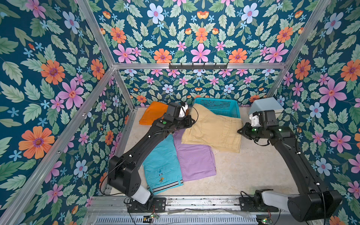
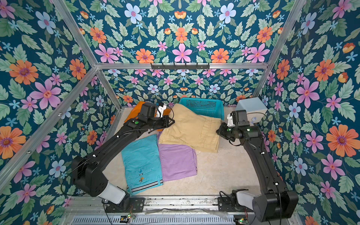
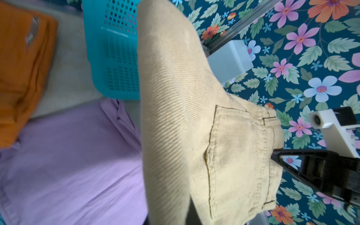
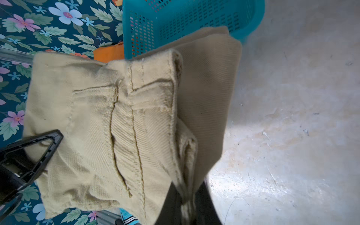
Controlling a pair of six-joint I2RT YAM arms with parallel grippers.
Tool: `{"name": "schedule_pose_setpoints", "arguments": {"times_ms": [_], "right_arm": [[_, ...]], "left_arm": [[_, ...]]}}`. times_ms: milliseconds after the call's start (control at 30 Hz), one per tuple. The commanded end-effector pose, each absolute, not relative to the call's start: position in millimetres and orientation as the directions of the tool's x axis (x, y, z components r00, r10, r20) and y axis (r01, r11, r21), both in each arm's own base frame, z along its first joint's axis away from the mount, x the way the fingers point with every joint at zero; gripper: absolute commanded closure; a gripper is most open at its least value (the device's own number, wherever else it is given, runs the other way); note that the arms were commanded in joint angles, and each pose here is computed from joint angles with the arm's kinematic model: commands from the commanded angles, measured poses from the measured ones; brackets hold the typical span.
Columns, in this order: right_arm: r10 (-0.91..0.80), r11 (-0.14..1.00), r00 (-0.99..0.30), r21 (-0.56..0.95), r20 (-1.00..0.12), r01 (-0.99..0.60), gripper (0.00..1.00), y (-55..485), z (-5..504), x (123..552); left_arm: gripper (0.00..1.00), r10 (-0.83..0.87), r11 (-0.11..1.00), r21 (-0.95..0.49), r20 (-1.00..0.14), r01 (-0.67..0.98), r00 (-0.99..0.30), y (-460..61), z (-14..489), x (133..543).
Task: Put the folded long pants in the basket
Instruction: Pick up the long pant at the center of the board, then place the long pant in the basket.
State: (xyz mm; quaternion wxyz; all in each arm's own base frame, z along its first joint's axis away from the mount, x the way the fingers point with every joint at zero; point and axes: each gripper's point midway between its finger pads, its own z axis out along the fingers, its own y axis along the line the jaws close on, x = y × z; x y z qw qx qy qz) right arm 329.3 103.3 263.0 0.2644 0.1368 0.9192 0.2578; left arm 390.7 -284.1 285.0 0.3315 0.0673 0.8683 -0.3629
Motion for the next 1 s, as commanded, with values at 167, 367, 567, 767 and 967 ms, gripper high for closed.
{"name": "schedule_pose_setpoints", "arguments": {"times_ms": [167, 367, 567, 767, 967], "right_arm": [[0.38, 0.881, -0.787, 0.449, -0.486, 0.148, 1.0, 92, 280, 422], [0.389, 0.882, -0.812, 0.43, -0.435, 0.193, 1.0, 78, 254, 499], [0.392, 0.889, -0.815, 0.405, -0.427, 0.215, 1.0, 61, 231, 541], [0.397, 0.891, -0.819, 0.39, -0.415, 0.235, 1.0, 49, 204, 560], [0.4, 0.897, -0.808, 0.367, -0.433, 0.246, 1.0, 42, 185, 575]], "left_arm": [[1.0, -0.159, 0.831, -0.467, -0.72, 0.302, -0.675, -282, 297, 498], [1.0, -0.255, 0.795, -0.55, -0.686, 0.256, -0.681, -290, 277, 553], [1.0, -0.285, 0.783, -0.572, -0.677, 0.242, -0.678, -298, 241, 580], [1.0, -0.282, 0.779, -0.577, -0.673, 0.246, -0.684, -307, 205, 598], [0.93, -0.293, 0.794, -0.564, -0.683, 0.227, -0.669, -306, 184, 614]]}}
